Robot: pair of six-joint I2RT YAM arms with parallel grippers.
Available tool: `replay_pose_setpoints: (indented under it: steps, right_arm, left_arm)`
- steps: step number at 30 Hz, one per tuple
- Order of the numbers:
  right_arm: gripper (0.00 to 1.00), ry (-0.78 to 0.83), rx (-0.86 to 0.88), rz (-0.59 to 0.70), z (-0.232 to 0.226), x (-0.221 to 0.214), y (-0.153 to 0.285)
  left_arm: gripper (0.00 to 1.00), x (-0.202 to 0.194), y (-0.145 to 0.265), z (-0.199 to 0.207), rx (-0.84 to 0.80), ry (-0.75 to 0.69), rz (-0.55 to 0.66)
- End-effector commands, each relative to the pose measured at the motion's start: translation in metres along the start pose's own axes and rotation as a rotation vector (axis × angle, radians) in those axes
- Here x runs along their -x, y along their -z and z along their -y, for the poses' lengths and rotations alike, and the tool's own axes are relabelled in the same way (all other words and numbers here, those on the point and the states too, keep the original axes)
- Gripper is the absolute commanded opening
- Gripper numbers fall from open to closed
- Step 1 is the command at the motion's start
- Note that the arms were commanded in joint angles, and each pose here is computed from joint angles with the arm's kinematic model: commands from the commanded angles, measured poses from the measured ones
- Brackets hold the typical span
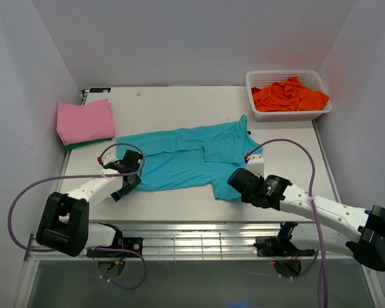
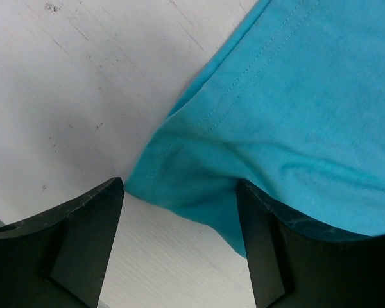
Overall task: Fold and stack the t-shirts
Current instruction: Fold the tshirt
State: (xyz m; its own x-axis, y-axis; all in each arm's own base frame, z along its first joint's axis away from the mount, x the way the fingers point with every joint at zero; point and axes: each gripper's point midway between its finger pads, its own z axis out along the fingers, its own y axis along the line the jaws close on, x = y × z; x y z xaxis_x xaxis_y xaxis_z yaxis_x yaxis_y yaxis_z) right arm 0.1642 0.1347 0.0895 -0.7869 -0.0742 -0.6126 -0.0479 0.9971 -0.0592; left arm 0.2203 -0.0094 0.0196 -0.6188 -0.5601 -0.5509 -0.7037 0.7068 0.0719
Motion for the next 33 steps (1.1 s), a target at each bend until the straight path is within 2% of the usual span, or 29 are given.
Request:
replay_pose_setpoints:
  steps: [1, 6, 20, 28, 33]
  right_arm:
    - [0.08, -0.016, -0.032, 0.018, 0.009, 0.002, 0.001]
    - [0.08, -0.012, -0.041, 0.011, 0.010, 0.001, 0.001]
    - [0.08, 0.003, -0.048, -0.008, 0.008, 0.000, 0.001]
    - [0.08, -0.007, -0.027, 0.005, 0.007, 0.003, 0.004]
    - [0.08, -0.017, -0.026, 0.014, 0.011, 0.003, 0.006]
  left_arm:
    - [0.81, -0.005, -0.006, 0.002, -0.016, -0.007, -0.031]
    - [0.72, -0.009, -0.008, -0.002, -0.007, -0.005, -0.041]
    - [0.72, 0.016, 0.029, -0.007, -0.071, 0.087, 0.015]
    - [0.63, 0.004, 0.024, -0.012, -0.039, 0.082, -0.029]
    - [0.62, 0.000, 0.021, -0.012, -0.027, 0.073, -0.040]
